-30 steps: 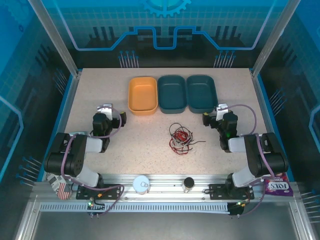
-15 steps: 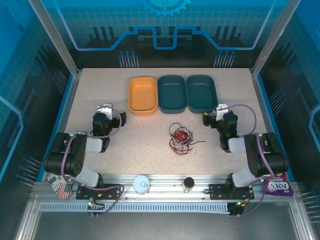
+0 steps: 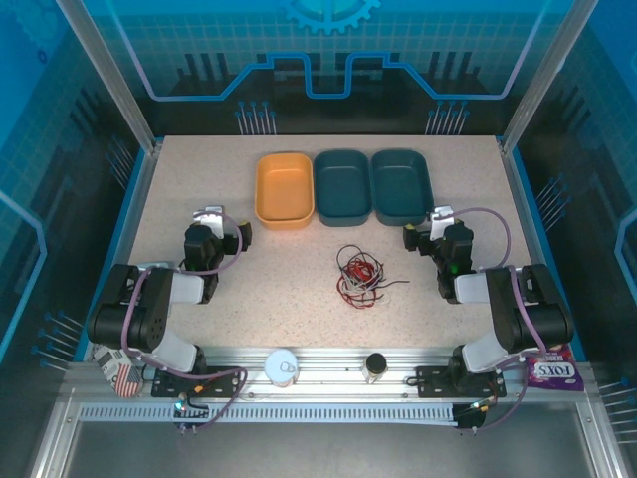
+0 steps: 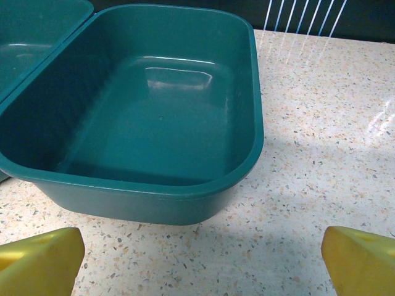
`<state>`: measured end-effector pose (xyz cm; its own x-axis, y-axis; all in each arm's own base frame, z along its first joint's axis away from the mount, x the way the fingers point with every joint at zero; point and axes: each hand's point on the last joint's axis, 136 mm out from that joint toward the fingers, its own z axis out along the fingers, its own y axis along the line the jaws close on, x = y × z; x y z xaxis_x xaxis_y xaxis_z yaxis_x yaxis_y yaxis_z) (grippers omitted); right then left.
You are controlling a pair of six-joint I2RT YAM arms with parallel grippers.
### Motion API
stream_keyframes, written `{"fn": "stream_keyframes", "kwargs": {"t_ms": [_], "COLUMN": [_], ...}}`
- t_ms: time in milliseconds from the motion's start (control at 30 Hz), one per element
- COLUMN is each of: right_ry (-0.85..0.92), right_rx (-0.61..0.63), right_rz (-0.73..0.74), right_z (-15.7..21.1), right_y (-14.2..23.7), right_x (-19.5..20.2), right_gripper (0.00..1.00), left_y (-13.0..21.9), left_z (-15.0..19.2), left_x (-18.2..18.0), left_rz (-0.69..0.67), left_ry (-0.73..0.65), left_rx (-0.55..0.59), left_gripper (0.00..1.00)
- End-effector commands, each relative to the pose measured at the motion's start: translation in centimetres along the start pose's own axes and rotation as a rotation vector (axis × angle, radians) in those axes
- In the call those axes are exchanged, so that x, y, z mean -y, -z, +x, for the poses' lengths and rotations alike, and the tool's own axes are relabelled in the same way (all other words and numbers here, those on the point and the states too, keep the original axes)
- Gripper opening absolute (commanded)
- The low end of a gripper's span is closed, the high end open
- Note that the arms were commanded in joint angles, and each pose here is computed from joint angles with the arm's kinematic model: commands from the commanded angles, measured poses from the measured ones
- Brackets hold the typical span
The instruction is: Untangle the cables
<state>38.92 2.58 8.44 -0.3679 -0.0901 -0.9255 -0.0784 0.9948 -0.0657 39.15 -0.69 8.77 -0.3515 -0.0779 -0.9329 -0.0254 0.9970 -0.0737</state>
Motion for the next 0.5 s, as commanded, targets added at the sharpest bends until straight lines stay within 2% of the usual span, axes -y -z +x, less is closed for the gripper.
{"fn": "stream_keyframes", "kwargs": {"t_ms": [0, 467], "right_ry": [0.01, 0.009], "right_rx": [0.057, 0.055], "right_rz": [-0.003, -0.002], "right_z": [-1.78, -1.72], "right_y": [-0.39, -0.39], "right_x": [0.06, 0.07], "right_gripper": [1.0, 1.0], "left_y": [-0.35, -0.41], "left_z": [-0.98, -1.09], "left_x": [0.06, 0.1], "left_rz": [0.014, 0.017], "left_ry": [-0.006, -0.005], "left_rx": [0.03, 0.032], "left_gripper": [0.99, 0.99]}}
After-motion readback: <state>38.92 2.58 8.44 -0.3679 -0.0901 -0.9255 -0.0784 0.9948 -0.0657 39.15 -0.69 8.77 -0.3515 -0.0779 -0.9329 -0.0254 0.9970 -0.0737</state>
